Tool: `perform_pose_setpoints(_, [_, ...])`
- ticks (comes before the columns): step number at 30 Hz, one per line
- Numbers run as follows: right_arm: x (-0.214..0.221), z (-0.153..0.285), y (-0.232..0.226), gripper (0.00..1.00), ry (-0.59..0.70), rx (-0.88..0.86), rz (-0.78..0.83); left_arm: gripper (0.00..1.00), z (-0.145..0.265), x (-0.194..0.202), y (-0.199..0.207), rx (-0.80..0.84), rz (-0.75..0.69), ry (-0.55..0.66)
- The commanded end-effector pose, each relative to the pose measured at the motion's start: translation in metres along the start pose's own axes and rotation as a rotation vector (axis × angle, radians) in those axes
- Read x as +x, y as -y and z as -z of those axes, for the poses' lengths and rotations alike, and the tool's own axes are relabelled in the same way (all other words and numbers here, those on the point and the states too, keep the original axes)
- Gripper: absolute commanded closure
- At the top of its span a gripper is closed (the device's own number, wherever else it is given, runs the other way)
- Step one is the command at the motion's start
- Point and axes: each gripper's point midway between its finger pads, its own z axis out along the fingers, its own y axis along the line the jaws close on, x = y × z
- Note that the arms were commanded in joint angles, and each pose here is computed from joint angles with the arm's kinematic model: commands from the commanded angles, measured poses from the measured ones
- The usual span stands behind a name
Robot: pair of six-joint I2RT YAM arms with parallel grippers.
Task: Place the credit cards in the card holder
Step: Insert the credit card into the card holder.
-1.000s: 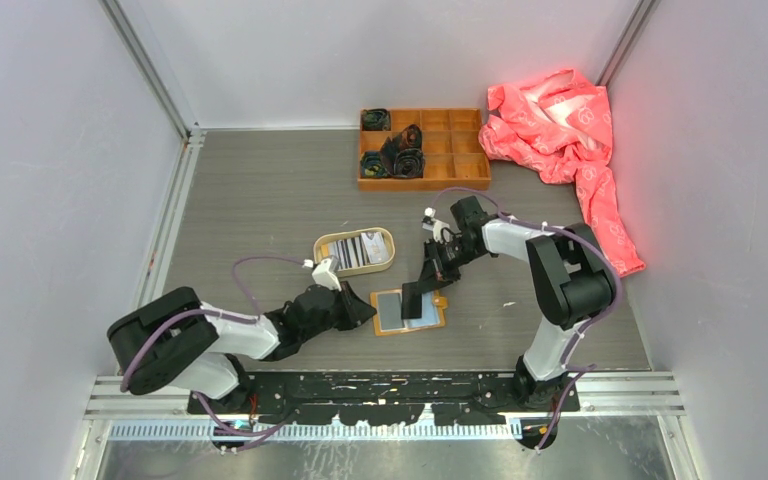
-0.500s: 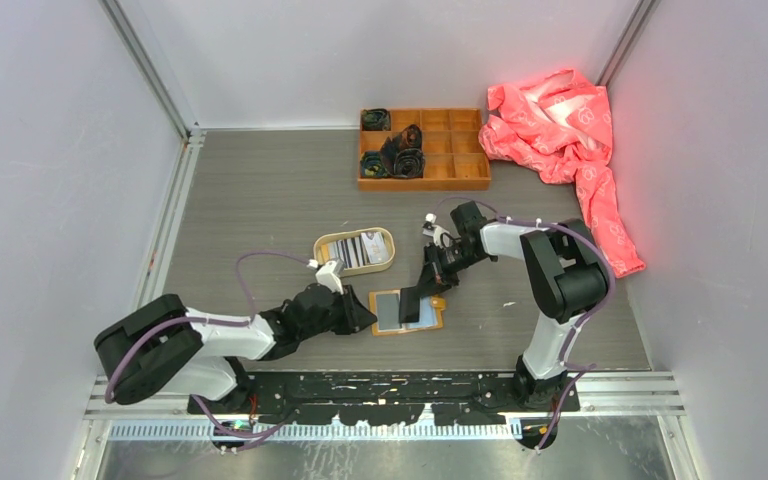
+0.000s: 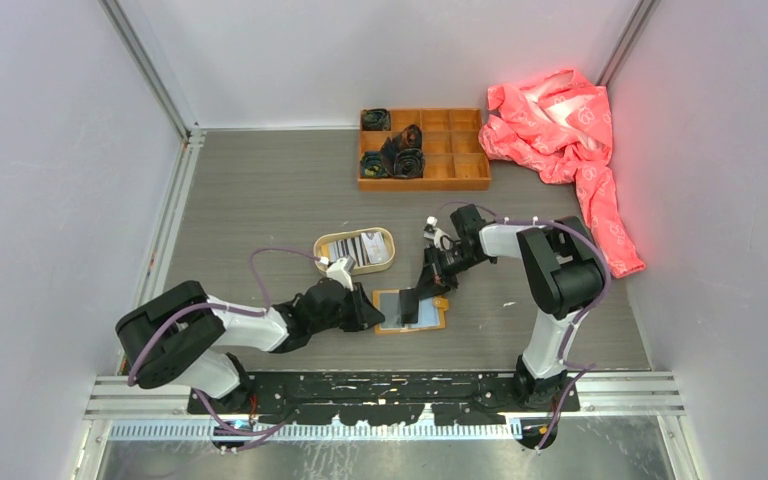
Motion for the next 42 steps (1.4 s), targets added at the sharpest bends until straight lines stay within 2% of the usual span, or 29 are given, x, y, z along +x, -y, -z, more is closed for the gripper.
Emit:
perform_pose_setpoints(1, [-0.003,-0.003,0.004,0.99,0.004,0.010,-0.015,0.79,-0.005,-0.003,-0.011,-0.063,-0.004,0.016])
perform_pose_setpoints(11, [0.009,-0.004,0.013,0.99,-0.032,0.037,-0.044,0.80,-0.003,-0.009,-0.020,-0.095,-0.004,0.025])
perform_pose_setpoints(23, [0.016,-0.007,0.006,0.98,-0.047,0.022,0.000,0.80,-0.009,-0.009,-0.017,-0.076,-0.002,0.010])
perform_pose_setpoints(34, [-0.012,-0.010,0.000,0.98,0.068,0.007,0.030,0.81,-0.014,0.000,-0.013,-0.037,0.015,-0.027])
perform_pose_setpoints(42, [-0.020,0.003,0.010,0.99,0.123,0.036,-0.002,0.81,-0.015,0.002,-0.022,-0.071,0.007,-0.029])
